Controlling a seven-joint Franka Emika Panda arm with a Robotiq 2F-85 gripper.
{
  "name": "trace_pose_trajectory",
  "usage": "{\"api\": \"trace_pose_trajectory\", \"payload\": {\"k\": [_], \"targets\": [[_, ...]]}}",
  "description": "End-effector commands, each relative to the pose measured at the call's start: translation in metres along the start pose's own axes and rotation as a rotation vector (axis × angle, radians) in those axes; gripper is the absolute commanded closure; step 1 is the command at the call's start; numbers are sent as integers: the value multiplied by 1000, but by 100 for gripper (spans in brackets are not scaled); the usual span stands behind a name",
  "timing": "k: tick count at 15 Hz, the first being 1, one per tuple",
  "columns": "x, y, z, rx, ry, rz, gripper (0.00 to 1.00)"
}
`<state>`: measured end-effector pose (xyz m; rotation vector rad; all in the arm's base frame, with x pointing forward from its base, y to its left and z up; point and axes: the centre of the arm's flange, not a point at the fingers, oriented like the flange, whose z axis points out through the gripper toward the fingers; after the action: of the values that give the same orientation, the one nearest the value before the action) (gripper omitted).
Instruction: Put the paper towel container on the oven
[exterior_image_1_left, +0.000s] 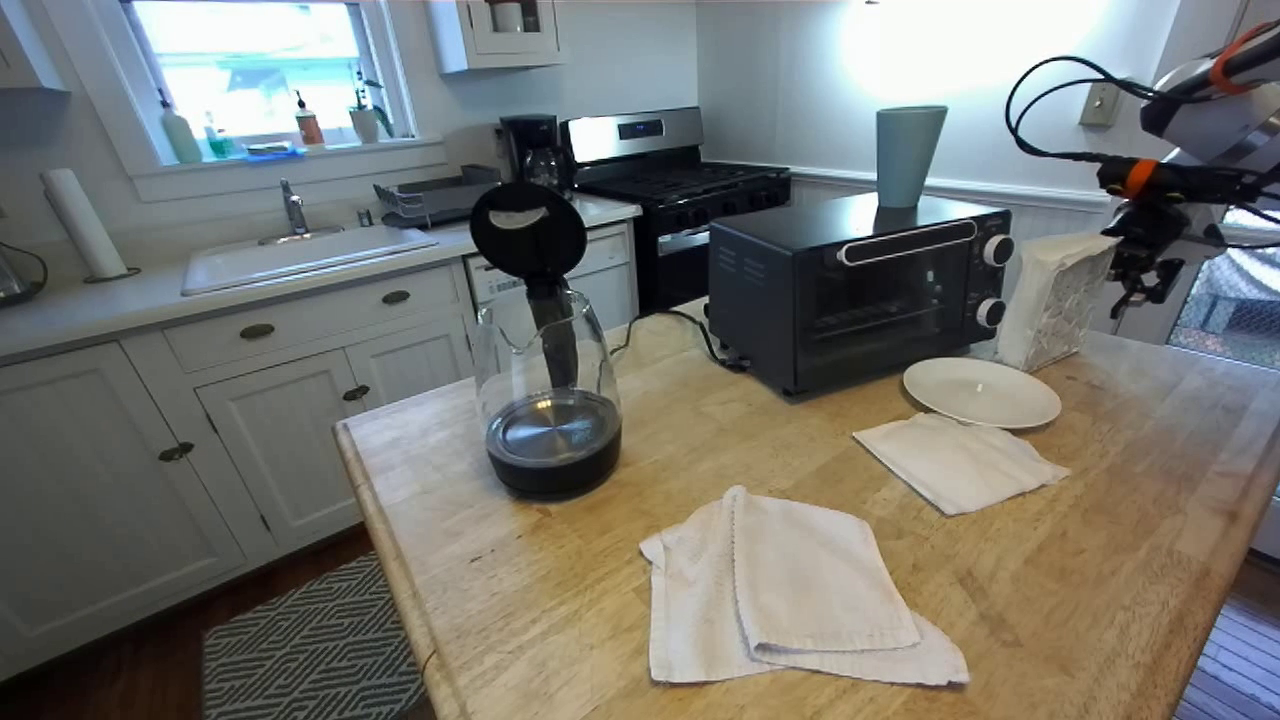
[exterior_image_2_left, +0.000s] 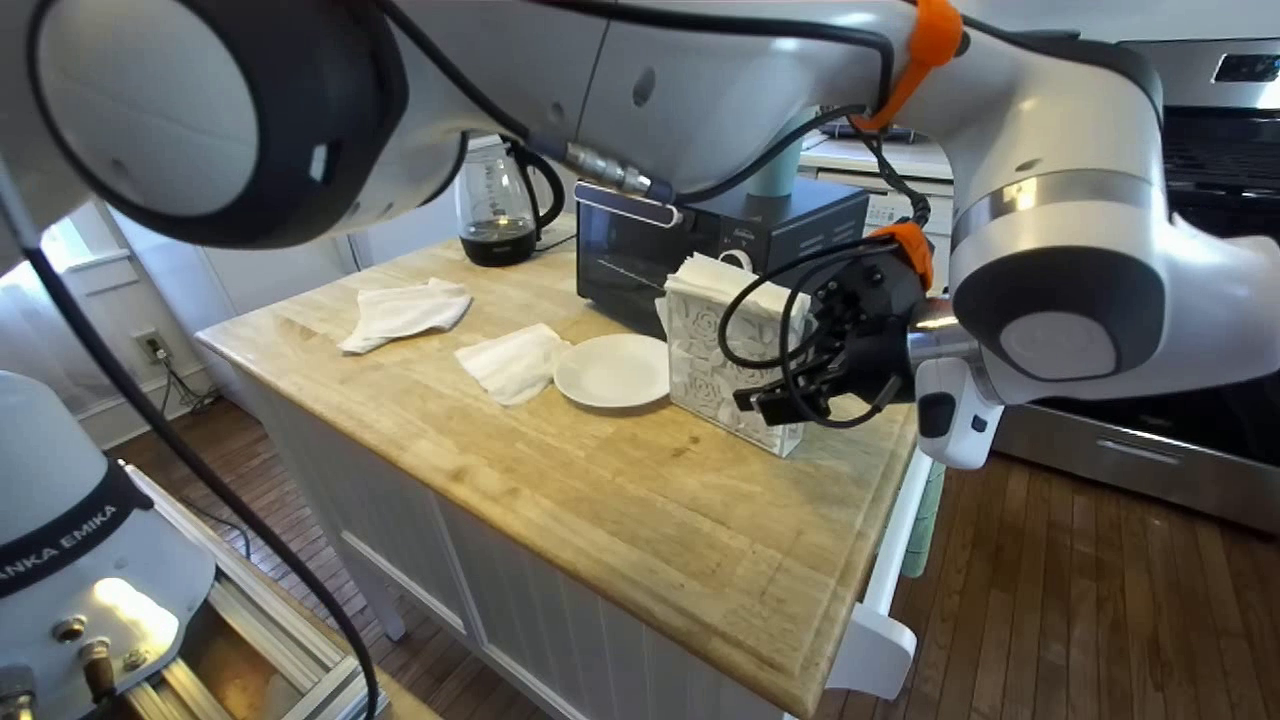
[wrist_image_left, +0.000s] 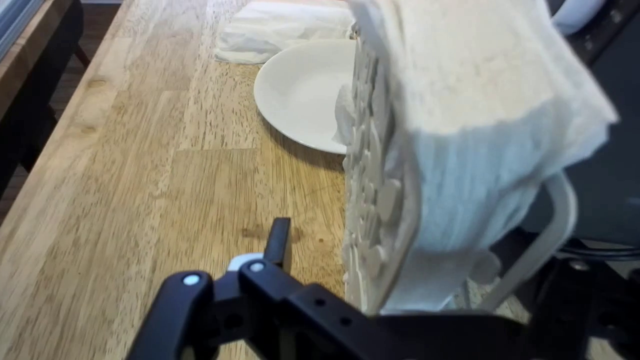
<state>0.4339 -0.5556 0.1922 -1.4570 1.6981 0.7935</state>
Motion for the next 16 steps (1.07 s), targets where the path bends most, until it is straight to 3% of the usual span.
{"api": "trace_pose_trajectory", "payload": {"k": [1,7,8,10,16], "targets": [[24,-25,-11,22,-48,42,0],[40,-28,0,11,-44,92,3],[42,-28,1,8,-46,98,23],[44,-29,2,7,-48,111,31],[43,-29,-3,6,-58,128,73]]}}
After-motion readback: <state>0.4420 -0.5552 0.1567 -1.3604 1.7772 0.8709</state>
